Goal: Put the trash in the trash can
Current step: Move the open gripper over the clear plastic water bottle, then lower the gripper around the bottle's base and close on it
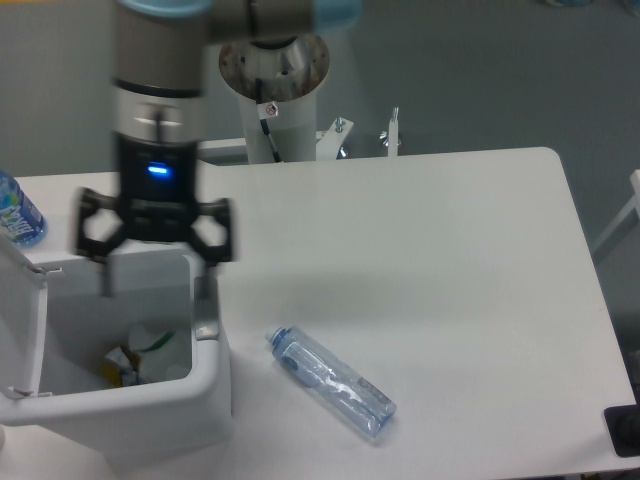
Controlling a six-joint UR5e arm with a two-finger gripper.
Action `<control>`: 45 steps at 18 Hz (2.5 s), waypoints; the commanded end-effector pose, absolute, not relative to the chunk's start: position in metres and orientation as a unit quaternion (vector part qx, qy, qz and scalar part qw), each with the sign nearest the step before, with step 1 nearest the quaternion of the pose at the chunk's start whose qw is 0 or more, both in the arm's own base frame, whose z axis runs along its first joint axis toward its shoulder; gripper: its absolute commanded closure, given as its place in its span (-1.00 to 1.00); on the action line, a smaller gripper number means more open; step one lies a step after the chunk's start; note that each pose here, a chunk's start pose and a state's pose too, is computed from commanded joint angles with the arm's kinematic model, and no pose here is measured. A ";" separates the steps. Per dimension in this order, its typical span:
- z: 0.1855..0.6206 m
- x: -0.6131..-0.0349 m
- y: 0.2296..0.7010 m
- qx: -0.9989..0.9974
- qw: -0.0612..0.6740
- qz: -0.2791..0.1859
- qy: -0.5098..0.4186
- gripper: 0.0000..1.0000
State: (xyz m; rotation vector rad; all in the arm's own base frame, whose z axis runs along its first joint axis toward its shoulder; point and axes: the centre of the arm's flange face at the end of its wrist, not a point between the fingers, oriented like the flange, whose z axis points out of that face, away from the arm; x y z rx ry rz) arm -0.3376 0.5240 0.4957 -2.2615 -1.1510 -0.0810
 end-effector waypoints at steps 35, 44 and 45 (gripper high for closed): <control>0.185 -0.433 0.601 -0.879 0.083 -0.002 -0.469 -0.85; 0.188 -0.433 0.600 -0.880 0.084 -0.001 -0.468 -0.41; 0.189 -0.432 0.600 -0.880 0.084 -0.001 -0.468 -0.40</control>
